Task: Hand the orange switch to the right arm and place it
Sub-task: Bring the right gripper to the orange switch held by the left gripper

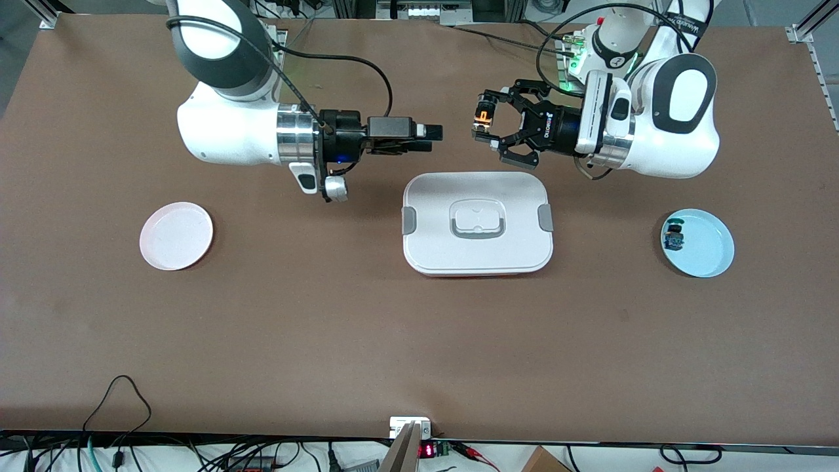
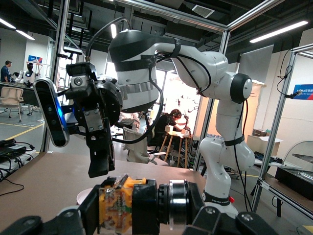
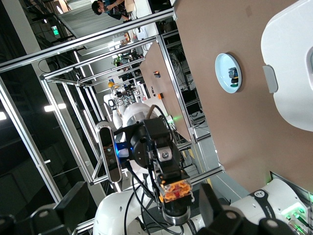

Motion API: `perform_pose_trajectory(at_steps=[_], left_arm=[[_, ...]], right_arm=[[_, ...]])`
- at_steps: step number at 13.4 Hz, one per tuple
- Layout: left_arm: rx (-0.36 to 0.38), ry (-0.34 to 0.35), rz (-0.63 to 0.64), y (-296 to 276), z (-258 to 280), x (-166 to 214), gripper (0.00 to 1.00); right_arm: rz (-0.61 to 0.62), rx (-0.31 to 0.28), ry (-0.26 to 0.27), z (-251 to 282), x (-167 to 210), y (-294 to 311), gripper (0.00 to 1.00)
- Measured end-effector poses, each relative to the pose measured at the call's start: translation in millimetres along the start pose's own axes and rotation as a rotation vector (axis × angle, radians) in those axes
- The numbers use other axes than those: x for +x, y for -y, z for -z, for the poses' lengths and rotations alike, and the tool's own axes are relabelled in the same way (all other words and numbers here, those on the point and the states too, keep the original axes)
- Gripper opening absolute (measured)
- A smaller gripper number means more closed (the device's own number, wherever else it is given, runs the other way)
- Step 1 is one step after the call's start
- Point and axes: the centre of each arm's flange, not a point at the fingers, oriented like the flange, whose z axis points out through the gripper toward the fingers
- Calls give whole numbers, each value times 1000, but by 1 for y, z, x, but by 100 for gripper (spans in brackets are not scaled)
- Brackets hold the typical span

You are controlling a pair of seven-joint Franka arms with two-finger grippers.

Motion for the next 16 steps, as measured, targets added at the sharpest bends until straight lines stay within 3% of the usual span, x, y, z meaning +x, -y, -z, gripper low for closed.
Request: perform_pose_trajectory(at_steps=[2, 5, 9, 13, 16], left_arm=[[0, 0, 0, 0, 0, 0, 72], [1, 0, 0, 0, 0, 0, 72], [2, -1, 0, 0, 1, 0, 72], [2, -1, 0, 0, 1, 0, 72], [2, -1, 0, 0, 1, 0, 72]], right_arm=[[10, 19, 7, -9, -9, -7, 100], [28, 135, 0, -27, -23, -24, 100], [97, 149, -21, -31, -26, -34, 100], [175, 162, -89, -33, -25, -49, 100], [187, 213, -139, -55, -41, -54, 100]])
